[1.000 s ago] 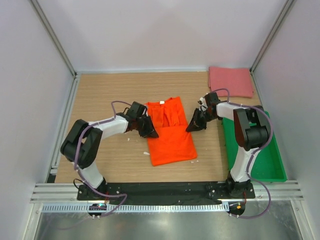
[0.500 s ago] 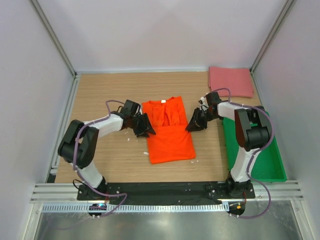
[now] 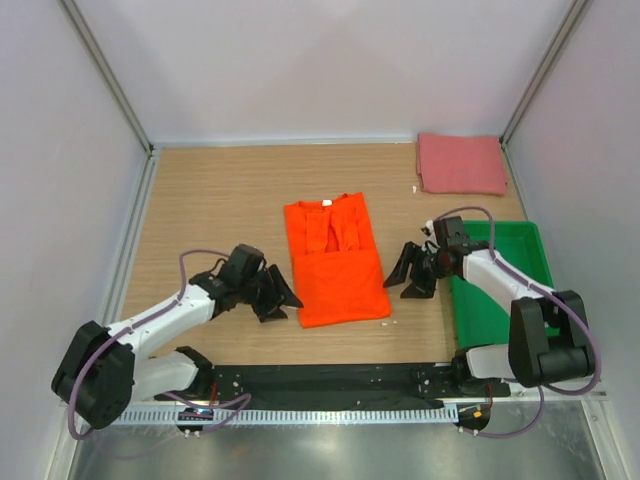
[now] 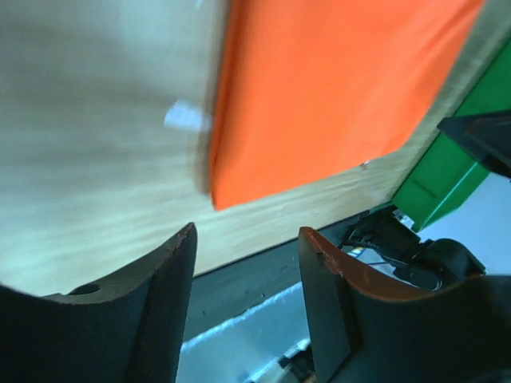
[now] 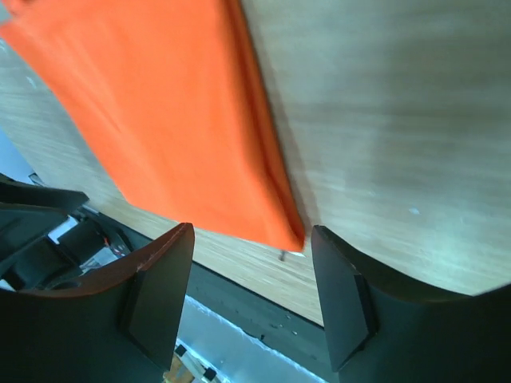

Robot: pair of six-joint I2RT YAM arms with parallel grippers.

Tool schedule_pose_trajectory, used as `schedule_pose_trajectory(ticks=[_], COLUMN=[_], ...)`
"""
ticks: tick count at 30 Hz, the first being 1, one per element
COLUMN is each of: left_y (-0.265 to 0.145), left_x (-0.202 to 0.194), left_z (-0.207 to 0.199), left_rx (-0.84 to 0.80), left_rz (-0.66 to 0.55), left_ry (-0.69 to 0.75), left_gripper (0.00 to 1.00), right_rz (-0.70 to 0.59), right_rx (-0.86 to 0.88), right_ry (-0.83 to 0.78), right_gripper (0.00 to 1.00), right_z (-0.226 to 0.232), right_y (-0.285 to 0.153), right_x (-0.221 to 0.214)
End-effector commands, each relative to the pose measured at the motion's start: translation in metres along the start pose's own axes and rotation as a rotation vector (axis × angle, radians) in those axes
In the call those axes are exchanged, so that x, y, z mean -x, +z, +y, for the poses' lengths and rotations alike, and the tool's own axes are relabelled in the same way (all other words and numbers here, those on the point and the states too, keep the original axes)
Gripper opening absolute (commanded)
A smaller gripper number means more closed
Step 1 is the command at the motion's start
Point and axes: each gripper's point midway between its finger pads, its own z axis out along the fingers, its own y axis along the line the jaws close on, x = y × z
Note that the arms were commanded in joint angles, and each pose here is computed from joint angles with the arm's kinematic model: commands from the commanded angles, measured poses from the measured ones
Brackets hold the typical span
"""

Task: Fold and stack the t-shirts
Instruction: Fold the tshirt

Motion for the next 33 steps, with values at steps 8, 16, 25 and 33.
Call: schedule_pose_trajectory(ticks=[8,16,25,33], left_y=[0.013,0.038,0.042,0.045], left_x=[-0.015,-0.044,-0.049,-0.041], left_z=[0.002,0.017,0.039,0.049], left_rx=[-0.012,0.104,0.122,0.131], left_rz=[-0.134,-0.069,-0.120,-0.177], left_ry=[-0.336,-0.452,-0.564,-0.608], left_gripper=[0.57,0.56,0.48,0.45], right_rz=[-0.062,-0.068,-0.060,-0.044], right_rx=[0.014,0.035,0.073,0.079], right_ry=[0.174,0.220,0.267,0.278], right_gripper=[0.49,0.48,0.47,0.47], right_z=[-0.028,-0.032,-0.036,-0.034], right_y=[0.008,0.011,0.022,0.022], right_x=[-0.042,-0.051,-0.059,-0.062])
